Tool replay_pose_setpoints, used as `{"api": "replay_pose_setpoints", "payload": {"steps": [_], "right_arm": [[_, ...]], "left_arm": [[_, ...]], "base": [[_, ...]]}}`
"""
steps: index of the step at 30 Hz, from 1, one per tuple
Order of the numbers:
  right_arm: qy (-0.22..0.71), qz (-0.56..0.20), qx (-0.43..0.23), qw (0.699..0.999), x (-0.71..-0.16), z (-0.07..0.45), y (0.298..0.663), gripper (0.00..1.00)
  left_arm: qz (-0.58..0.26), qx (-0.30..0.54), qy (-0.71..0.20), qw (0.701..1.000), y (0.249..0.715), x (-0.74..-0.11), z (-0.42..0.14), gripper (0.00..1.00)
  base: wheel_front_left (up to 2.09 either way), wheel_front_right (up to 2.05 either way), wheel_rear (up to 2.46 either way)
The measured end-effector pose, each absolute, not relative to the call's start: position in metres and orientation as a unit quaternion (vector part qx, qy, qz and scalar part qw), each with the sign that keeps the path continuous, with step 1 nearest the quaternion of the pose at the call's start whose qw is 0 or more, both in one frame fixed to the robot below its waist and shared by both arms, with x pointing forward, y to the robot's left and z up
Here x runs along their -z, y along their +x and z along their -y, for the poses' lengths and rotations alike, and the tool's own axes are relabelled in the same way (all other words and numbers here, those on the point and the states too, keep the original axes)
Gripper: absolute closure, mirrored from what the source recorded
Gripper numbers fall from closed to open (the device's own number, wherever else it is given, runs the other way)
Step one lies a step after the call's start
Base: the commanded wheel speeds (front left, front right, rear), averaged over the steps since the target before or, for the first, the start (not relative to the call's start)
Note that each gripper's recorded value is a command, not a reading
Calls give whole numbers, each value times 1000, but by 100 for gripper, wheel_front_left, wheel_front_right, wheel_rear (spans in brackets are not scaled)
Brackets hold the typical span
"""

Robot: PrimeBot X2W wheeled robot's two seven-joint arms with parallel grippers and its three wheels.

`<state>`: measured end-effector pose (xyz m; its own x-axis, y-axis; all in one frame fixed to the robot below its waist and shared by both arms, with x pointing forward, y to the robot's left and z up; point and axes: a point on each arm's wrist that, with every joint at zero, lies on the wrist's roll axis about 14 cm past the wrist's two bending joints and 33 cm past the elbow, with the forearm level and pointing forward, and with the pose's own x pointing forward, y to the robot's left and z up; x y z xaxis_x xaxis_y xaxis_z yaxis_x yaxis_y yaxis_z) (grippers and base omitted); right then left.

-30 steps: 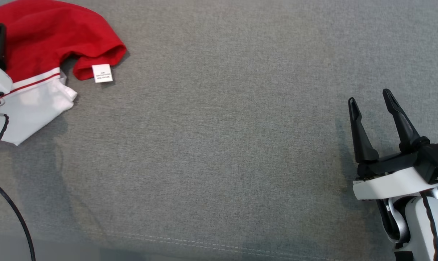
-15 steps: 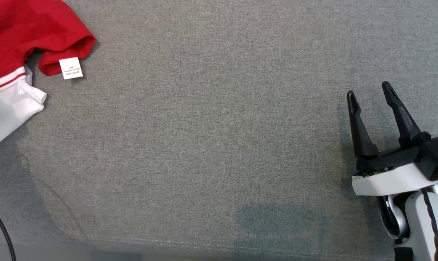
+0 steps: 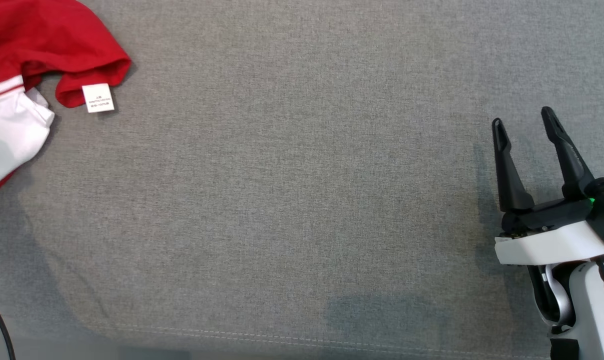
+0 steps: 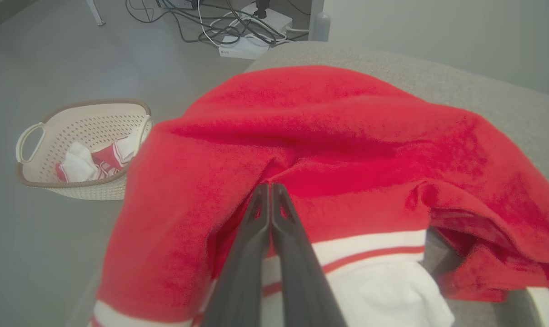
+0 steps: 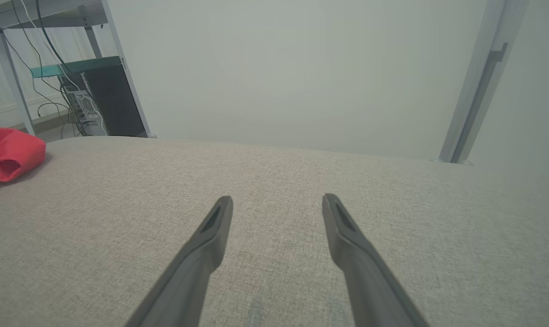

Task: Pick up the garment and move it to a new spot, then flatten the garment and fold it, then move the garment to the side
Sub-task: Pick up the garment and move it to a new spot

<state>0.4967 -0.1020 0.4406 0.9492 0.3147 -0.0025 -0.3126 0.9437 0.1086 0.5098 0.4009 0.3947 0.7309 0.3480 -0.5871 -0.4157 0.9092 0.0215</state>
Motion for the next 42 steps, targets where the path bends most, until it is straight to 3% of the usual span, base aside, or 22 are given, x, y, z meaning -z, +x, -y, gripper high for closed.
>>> {"api": "replay_pose_setpoints", "payload": {"steps": [13, 24, 30, 42], "right_arm": [[68, 32, -130, 989, -475, 114, 497, 0], [71, 58, -78, 993, -499, 146, 480, 0], [73, 70, -46, 994, -511, 169, 465, 0], [84, 61, 42, 994, -509, 228, 423, 0]], "left_arm": [[-69, -125, -4, 990, 555, -526, -374, 100], [67, 23, 15, 997, 554, -609, -250, 100], [82, 123, 8, 989, 538, -624, -160, 100], [-19, 340, -90, 936, 479, -560, 31, 100]], "base": [[0, 0, 0], [0, 0, 0], [0, 0, 0], [0, 0, 0]]}}
